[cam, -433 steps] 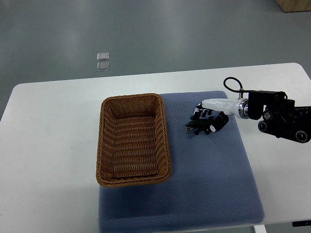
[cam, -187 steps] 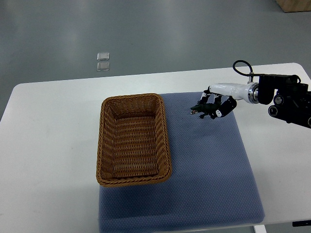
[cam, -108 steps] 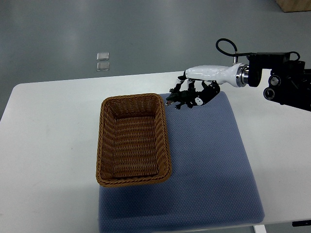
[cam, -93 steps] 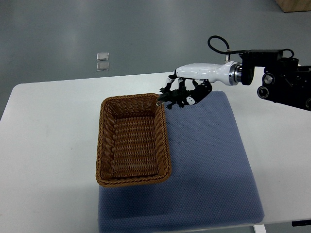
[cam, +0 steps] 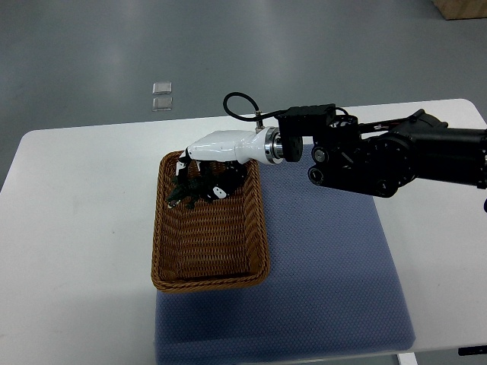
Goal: Place crocodile in brown basket with right hand
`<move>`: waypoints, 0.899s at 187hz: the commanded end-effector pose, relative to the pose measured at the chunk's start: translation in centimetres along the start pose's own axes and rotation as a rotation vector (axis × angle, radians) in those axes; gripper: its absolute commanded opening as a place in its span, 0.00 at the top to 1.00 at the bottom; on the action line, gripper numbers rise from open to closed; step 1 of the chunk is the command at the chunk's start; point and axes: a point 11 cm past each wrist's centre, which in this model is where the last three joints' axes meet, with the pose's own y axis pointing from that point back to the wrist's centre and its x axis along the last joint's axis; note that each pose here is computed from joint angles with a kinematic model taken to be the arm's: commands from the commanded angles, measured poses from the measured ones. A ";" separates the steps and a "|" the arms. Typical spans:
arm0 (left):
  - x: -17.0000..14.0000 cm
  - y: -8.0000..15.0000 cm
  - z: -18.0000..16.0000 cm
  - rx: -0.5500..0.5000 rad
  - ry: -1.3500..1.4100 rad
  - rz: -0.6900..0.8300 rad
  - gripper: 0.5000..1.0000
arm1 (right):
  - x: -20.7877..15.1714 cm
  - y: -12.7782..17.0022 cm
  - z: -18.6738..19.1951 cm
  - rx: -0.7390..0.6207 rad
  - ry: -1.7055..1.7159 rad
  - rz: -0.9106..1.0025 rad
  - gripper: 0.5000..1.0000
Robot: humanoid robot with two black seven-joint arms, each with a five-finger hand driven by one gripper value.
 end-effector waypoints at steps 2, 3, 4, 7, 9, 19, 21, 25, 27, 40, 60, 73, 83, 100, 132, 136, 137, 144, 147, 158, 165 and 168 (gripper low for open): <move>0.0 0.0 0.0 0.000 0.000 0.001 0.00 | -1.8 -0.6 0.2 -0.003 -0.021 -0.013 0.99; 0.0 0.0 0.0 0.000 -0.001 0.001 0.00 | -2.0 -0.7 0.3 -0.005 -0.026 -0.015 0.98; 0.0 0.0 0.0 0.000 -0.001 0.001 0.00 | -2.0 -0.7 0.3 -0.005 -0.026 -0.015 0.98; 0.0 0.0 0.0 0.000 -0.001 0.001 0.00 | -2.3 -0.7 0.4 -0.009 -0.031 -0.018 0.96; 0.0 0.0 0.0 0.000 -0.001 0.001 0.00 | -2.3 -0.7 0.4 -0.009 -0.031 -0.018 0.96; 0.0 0.0 0.0 0.001 0.000 0.001 0.00 | -3.1 -0.8 0.7 -0.015 -0.048 -0.022 0.89; 0.0 0.0 0.0 -0.001 -0.001 -0.001 0.00 | -3.1 -0.8 0.8 -0.017 -0.049 -0.022 0.87; 0.0 0.0 0.0 -0.001 -0.001 -0.001 0.00 | -3.4 -0.8 0.8 -0.017 -0.055 -0.024 0.84; 0.0 0.0 0.0 0.000 -0.001 0.001 0.00 | -3.4 -0.8 0.8 -0.017 -0.056 -0.025 0.82; 0.0 0.0 0.0 0.001 -0.001 0.001 0.00 | -3.6 -0.9 0.7 -0.014 -0.065 -0.023 0.64; 0.0 0.0 0.0 0.001 0.000 0.001 0.00 | -3.7 -1.1 0.4 -0.006 -0.080 -0.024 0.26; 0.0 0.0 0.0 0.000 0.000 0.001 0.00 | -3.7 -1.1 0.4 -0.006 -0.081 -0.024 0.16; 0.0 0.0 0.0 -0.001 -0.001 -0.001 0.00 | -3.8 -1.1 0.5 -0.007 -0.084 -0.025 0.15; 0.0 0.0 0.0 -0.001 0.000 -0.001 0.00 | -3.5 -0.8 0.8 -0.015 -0.092 -0.014 0.15; 0.0 0.0 0.0 -0.001 -0.001 -0.001 0.00 | -0.9 1.2 2.9 -0.056 -0.177 0.084 0.15; 0.0 0.0 0.0 -0.001 -0.001 -0.001 0.00 | -0.2 1.5 3.1 -0.056 -0.205 0.109 0.15; 0.0 0.0 0.0 -0.001 -0.001 -0.001 0.00 | -0.2 1.5 3.1 -0.056 -0.205 0.109 0.15; 0.0 0.0 0.0 0.001 -0.001 -0.001 0.00 | 0.4 2.0 3.5 -0.058 -0.258 0.147 0.15; 0.0 0.0 0.0 0.000 -0.001 0.001 0.00 | 0.7 2.3 3.9 -0.062 -0.300 0.172 0.15; 0.0 0.0 0.0 0.000 0.000 0.001 0.00 | 1.1 3.2 4.8 -0.069 -0.416 0.237 0.15; 0.0 0.0 0.0 0.001 0.000 0.001 0.00 | 1.9 4.2 5.8 -0.079 -0.512 0.299 0.15; 0.0 0.0 0.0 0.001 0.000 0.001 0.00 | 2.1 4.5 6.0 -0.080 -0.535 0.316 0.15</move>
